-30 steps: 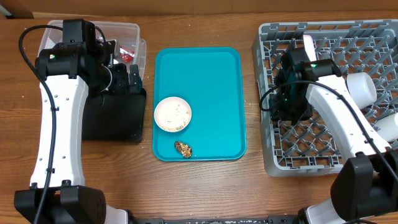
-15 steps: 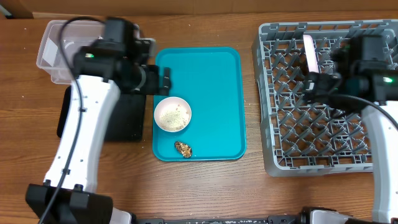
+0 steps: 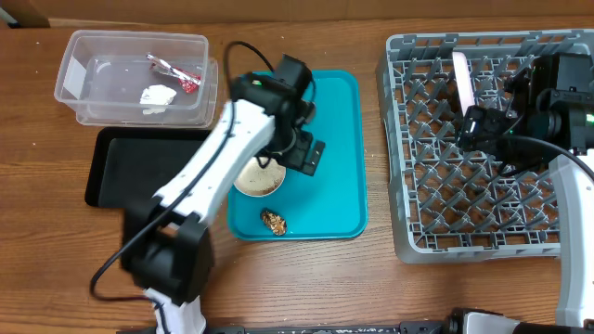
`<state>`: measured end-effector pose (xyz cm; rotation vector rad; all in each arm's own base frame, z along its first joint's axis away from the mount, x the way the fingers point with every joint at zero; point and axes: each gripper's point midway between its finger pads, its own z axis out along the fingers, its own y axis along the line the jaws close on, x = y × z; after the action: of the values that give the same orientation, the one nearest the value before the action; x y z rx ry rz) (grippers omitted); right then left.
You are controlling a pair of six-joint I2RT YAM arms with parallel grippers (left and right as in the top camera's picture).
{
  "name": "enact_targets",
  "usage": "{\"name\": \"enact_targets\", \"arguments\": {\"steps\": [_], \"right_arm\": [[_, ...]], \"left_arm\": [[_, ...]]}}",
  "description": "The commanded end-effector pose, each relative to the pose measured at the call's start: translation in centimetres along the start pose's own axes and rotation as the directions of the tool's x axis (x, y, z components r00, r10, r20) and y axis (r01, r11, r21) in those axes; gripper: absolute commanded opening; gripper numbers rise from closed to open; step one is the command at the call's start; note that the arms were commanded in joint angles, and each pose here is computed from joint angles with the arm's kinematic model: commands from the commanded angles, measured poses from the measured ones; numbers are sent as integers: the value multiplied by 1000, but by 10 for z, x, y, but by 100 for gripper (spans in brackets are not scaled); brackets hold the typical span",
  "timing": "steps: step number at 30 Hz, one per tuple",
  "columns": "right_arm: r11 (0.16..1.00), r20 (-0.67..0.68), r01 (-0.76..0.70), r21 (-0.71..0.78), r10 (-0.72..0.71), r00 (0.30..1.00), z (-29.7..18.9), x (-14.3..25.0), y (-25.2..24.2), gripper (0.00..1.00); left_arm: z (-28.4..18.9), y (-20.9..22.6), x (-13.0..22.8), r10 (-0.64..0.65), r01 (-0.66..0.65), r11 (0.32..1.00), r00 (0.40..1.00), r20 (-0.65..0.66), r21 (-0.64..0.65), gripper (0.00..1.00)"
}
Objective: Sort waste into correct bins and load items into the dishwasher
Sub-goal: 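Reach the left gripper to the tray and grasp the rice bowl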
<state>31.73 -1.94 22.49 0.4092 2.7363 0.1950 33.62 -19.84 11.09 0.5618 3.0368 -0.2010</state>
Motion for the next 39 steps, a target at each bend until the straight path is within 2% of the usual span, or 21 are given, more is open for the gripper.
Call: {"name": "enact_targets", "arguments": {"steps": [1,6,8,10,11,12,15,18,22,24,33,39], "right_arm": [[1000,15,-8,-13,8,1000,-3,-4,2,92],[1000,15,-8,-14,8,1000,-3,-4,2,92],[1000,15,-8,-14,8,1000,-3,-4,2,92],[1000,15,-8,-13,8,1000,-3,-4,2,92],[1000,15,-8,-14,8,1000,-3,-4,2,92],[1000,14,-8,-14,8,1000,-3,-4,2,92],[1000,14,-8,-14,8,1000,-3,-4,2,92],[1000,14,-8,-13,8,1000,-3,-4,2,92],[1000,15,-8,-14,8,1000,-3,-4,2,92],[1000,14,-8,-14,8,1000,-3,-4,2,92],[1000,14,-8,-14,8,1000,-3,-4,2,91],[1000,14,-8,-13,8,1000,-3,-4,2,91]], "left_arm": [[26,0,1,-33,31,999,997,-65,-26,100],[58,4,2,-44,39,999,991,-130,-38,100],[71,5,-1,-44,39,998,990,-136,-40,94],[81,6,-4,-41,35,999,989,-139,-40,83],[84,6,-5,-41,35,999,989,-139,-40,81],[87,6,-6,-41,35,999,990,-138,-40,71],[87,9,-11,-36,29,998,992,-119,-54,56],[87,13,-13,-34,26,997,994,-107,-79,33],[87,19,-12,-35,22,993,993,-110,-113,21],[86,20,-11,-35,22,993,993,-114,-119,5],[80,21,-10,-45,32,992,993,-109,-123,4],[45,30,-20,-100,96,982,995,-13,-163,4]]}}
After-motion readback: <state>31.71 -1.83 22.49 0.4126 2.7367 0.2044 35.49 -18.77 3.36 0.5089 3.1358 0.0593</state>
